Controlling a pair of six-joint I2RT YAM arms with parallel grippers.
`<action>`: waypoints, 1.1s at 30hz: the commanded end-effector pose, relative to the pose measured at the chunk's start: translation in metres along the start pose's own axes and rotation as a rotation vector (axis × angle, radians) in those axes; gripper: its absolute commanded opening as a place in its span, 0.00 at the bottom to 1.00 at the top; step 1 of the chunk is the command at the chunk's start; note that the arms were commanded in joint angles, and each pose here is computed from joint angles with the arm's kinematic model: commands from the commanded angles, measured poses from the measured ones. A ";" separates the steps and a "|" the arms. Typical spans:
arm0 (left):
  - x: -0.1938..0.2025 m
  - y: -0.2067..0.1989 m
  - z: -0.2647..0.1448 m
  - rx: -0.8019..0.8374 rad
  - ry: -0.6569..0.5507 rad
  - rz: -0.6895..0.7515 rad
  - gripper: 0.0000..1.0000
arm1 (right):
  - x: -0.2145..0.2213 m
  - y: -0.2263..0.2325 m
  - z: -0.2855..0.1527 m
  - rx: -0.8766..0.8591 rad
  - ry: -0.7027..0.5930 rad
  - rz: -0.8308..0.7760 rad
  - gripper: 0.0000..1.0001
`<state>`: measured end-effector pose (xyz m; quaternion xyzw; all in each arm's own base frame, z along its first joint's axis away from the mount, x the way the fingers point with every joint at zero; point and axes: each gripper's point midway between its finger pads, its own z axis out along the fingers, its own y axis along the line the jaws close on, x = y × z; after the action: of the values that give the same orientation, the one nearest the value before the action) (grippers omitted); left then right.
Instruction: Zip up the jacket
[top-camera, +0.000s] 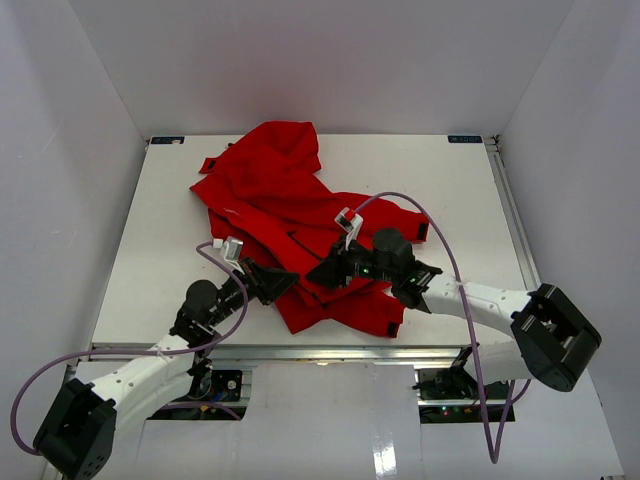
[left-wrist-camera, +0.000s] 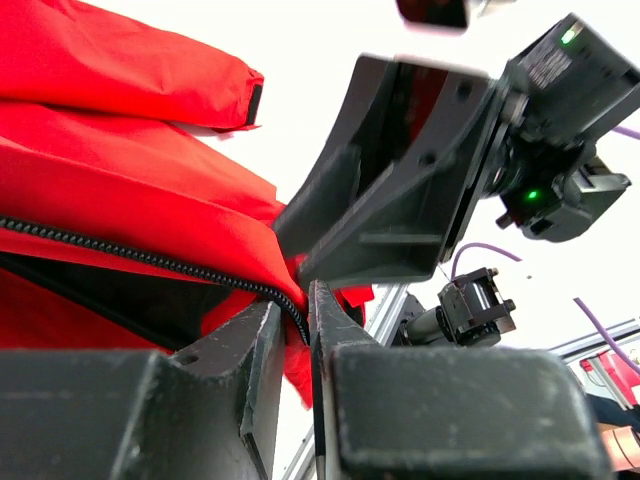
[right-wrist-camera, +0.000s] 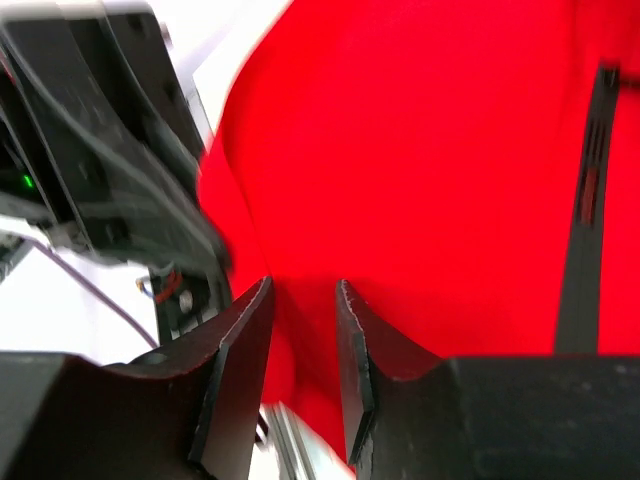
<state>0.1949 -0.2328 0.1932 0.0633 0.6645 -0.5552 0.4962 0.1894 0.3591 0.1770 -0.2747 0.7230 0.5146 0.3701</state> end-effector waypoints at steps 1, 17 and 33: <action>-0.014 -0.019 0.000 0.081 -0.050 0.060 0.21 | 0.006 0.009 -0.015 -0.040 -0.004 -0.065 0.39; -0.016 -0.026 -0.002 0.126 -0.077 0.067 0.22 | 0.020 0.029 -0.019 -0.171 0.024 -0.077 0.39; -0.014 -0.009 0.008 0.000 0.009 0.054 0.60 | 0.021 0.046 -0.011 -0.187 0.030 -0.113 0.08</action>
<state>0.1906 -0.2339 0.2076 0.0837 0.6347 -0.5686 0.5166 0.1390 0.3567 0.1723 -0.3476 0.6793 0.5502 0.3391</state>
